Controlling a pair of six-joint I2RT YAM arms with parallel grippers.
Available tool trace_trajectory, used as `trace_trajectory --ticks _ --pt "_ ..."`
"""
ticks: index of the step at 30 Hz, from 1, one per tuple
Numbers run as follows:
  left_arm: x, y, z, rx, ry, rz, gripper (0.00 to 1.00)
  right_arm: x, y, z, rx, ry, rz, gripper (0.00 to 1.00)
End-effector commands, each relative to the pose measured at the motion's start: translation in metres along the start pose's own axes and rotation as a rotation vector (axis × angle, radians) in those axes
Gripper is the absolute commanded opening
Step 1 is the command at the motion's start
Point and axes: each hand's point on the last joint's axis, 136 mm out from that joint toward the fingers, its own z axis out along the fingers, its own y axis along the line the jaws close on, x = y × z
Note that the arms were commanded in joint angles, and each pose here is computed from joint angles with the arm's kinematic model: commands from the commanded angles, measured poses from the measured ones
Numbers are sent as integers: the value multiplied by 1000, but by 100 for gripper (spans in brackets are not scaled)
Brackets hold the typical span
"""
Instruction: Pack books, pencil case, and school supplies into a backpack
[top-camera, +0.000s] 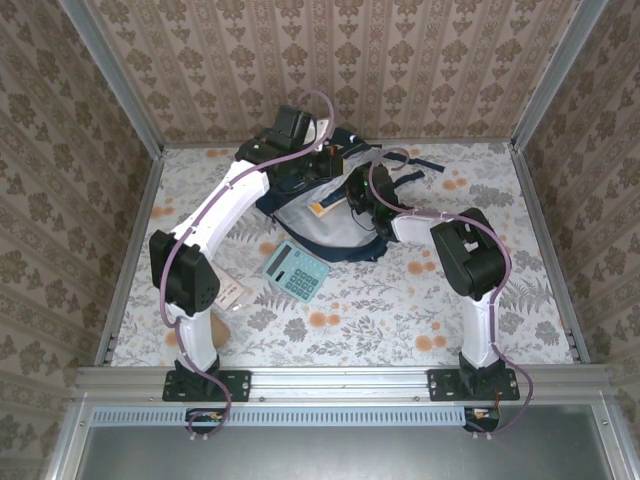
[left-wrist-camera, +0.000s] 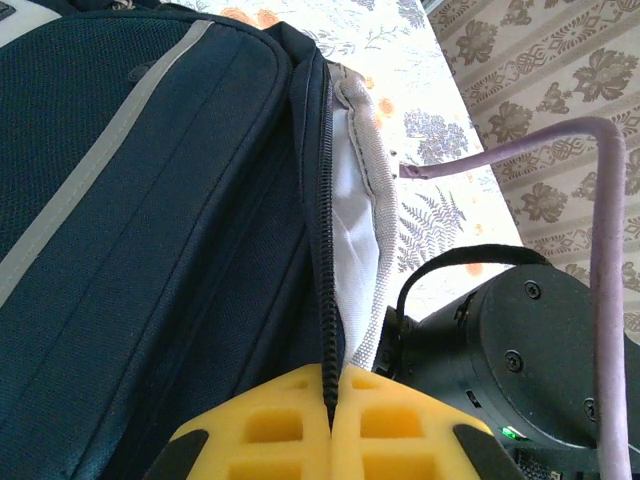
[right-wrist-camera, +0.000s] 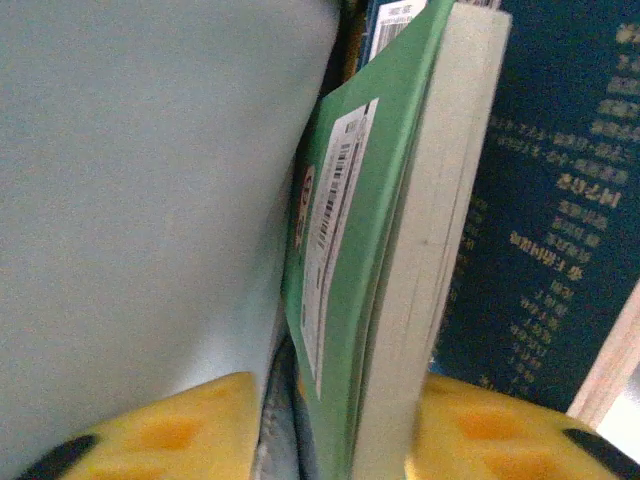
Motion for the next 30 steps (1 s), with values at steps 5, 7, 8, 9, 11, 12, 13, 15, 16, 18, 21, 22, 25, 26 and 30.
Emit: trace_trajectory --ticks 5,7,8,9,11,12,13,15,16,18,21,22,25,26,30 --pt "-37 -42 -45 108 -146 59 0 5 12 -37 60 42 -135 64" --pt "-39 -38 -45 101 -150 56 0 6 12 -50 89 60 -175 67" --pt "-38 -36 -44 100 -147 53 0 7 13 -55 99 70 -190 68" --pt "-39 -33 -43 96 -147 52 0 9 11 -61 117 87 -206 68" --pt "-40 -30 -43 90 -148 52 0 14 12 -73 133 117 -237 69" --pt "-40 -28 -43 88 -147 50 0 17 11 -80 142 131 -257 69" --pt "-39 -26 -42 86 -145 48 0 20 10 -87 155 140 -276 69" --pt "-38 -23 -41 78 -143 47 0 27 9 -101 170 166 -324 68" --pt "-37 -20 -39 73 -140 43 0 31 7 -108 183 180 -353 68" --pt "-35 -17 -37 70 -130 38 0 41 6 -121 194 210 -413 67" --pt "-30 -13 -31 68 -116 30 0 60 1 -138 205 268 -495 64" --pt "-29 -12 -30 67 -113 26 0 70 -2 -144 211 293 -529 63" --pt "-28 -10 -29 67 -112 24 0 101 -9 -156 209 377 -624 61" --pt "-29 -10 -28 67 -112 24 0 112 -13 -159 216 405 -657 61" --pt "-29 -10 -27 70 -110 22 0 155 -37 -162 241 537 -753 60"
